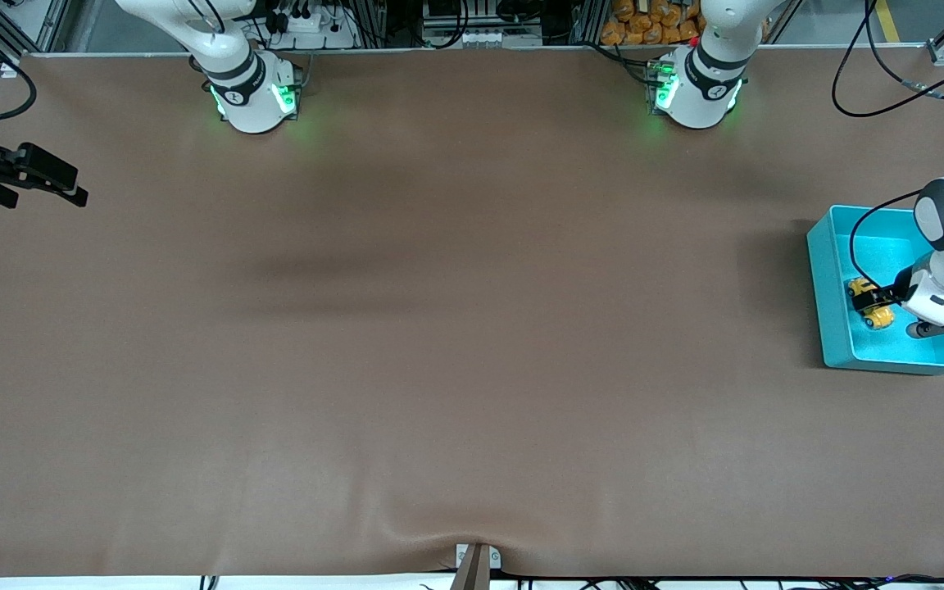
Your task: Wind and store yellow beetle car
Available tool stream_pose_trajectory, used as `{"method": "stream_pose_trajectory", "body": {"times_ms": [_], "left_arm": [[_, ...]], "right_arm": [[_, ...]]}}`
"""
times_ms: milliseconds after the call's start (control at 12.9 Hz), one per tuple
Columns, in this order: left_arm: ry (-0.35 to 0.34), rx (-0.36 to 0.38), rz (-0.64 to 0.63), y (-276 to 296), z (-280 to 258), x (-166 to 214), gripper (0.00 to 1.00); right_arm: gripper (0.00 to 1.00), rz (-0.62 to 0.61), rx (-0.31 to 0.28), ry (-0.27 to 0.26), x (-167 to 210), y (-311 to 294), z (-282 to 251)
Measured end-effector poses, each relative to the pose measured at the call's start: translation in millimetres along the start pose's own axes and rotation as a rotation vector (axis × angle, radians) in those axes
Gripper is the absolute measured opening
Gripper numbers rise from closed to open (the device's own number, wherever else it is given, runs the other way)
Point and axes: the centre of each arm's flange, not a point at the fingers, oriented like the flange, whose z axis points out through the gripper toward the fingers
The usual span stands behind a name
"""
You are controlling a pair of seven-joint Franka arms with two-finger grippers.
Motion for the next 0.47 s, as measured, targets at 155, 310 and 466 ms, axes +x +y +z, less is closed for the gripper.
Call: {"method": "stream_pose_trajectory", "body": {"times_ms": [155, 310, 466], "left_arm": [[0.018, 0.004, -0.002, -1.9, -7.6, 5.6, 1.00], [0.032, 0.014, 0.005, 0.6, -27.3, 12.7, 1.00], [-0.005, 0.036, 0.022, 9.2, -65.6, 21.8, 1.00]], "right_arm": [[1.00, 0.003, 0.000, -0.002, 0.7, 1.4, 1.0], [1.00, 0.004, 0.000, -0.004, 1.4, 2.1, 2.1], [1.00, 0.005, 0.000, -0.005, 1.6, 2.3, 2.3]]}}
